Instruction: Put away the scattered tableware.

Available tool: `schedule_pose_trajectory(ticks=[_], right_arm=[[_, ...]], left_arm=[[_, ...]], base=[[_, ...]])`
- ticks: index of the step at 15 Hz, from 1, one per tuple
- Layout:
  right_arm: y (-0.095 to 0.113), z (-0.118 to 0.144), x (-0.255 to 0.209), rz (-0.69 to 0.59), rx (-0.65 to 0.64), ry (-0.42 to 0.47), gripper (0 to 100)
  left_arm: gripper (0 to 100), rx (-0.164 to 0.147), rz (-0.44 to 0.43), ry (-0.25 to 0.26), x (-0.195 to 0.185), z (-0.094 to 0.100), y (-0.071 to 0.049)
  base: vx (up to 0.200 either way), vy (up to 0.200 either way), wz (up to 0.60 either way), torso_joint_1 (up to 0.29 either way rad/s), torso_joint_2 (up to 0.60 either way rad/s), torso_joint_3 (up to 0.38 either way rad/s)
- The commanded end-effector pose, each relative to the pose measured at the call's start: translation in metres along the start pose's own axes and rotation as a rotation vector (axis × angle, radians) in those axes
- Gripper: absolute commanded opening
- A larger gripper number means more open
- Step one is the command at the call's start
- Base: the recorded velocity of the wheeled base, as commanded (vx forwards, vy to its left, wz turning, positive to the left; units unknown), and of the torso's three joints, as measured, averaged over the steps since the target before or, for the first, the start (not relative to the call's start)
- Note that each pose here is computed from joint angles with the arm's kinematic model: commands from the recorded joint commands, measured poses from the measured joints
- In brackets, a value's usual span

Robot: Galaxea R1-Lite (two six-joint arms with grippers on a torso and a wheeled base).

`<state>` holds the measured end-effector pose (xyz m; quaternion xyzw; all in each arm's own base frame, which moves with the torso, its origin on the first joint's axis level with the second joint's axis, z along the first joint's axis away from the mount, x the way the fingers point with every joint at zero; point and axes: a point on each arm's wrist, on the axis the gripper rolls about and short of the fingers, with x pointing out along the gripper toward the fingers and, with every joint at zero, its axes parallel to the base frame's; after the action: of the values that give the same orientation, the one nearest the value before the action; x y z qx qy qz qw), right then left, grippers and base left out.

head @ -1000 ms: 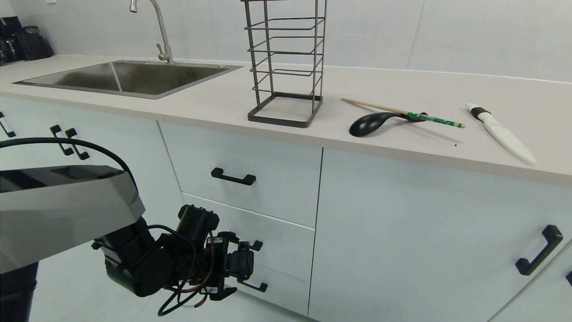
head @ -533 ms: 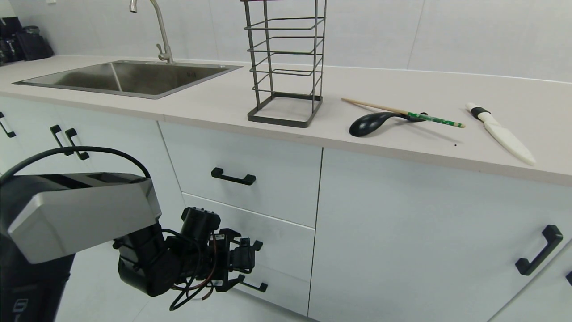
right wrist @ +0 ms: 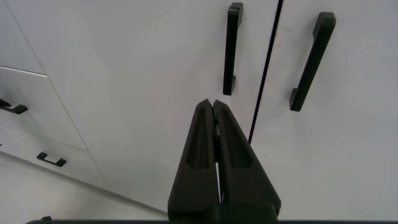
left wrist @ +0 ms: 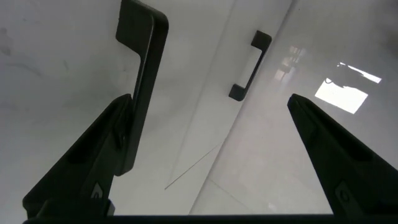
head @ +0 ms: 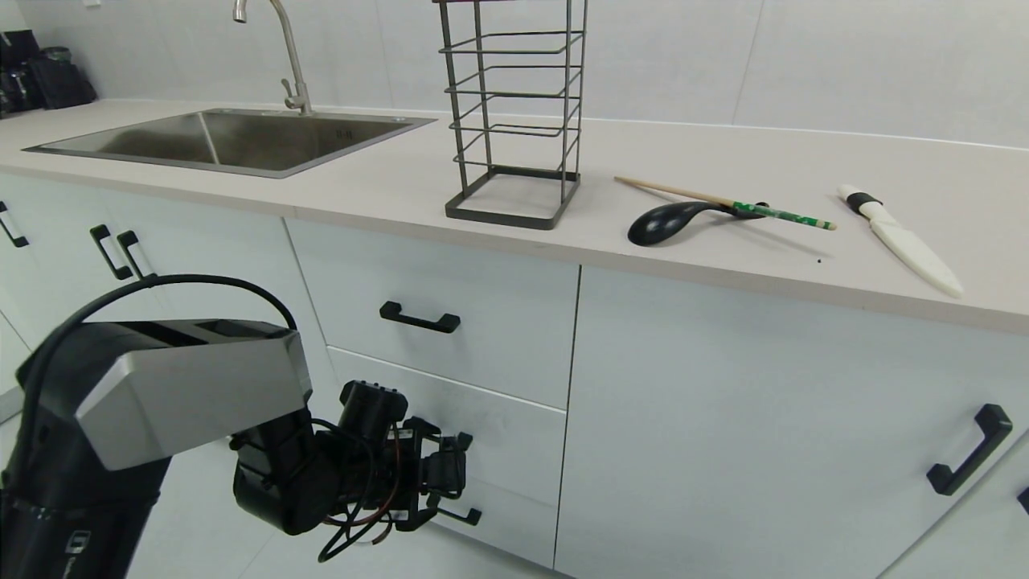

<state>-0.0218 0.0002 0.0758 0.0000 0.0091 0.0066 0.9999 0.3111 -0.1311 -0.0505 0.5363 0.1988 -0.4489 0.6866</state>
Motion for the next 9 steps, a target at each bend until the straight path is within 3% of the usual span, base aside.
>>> schedule_pose_trajectory(ticks=[1,4,9], right_arm=[[0.0,0.0,0.0,0.001,0.0,0.002,0],[0.0,0.0,0.0,0.001,0.0,0.002,0],[0.0,0.0,0.0,0.001,0.0,0.002,0]], left_arm=[[100,-0.002,-0.034,0.009,-0.001,-0.001,-0.009],[100,-0.012,-0.073,0.023,-0.006,-0.005,-0.021],[100,-0.012,-0.067,0.018,-0.008,-0.004,-0.02]], base=[[0.0,0.0,0.0,0.0,0.0,0.0],[0.0,0.0,0.0,0.0,0.0,0.0],[0.0,0.0,0.0,0.0,0.0,0.0]])
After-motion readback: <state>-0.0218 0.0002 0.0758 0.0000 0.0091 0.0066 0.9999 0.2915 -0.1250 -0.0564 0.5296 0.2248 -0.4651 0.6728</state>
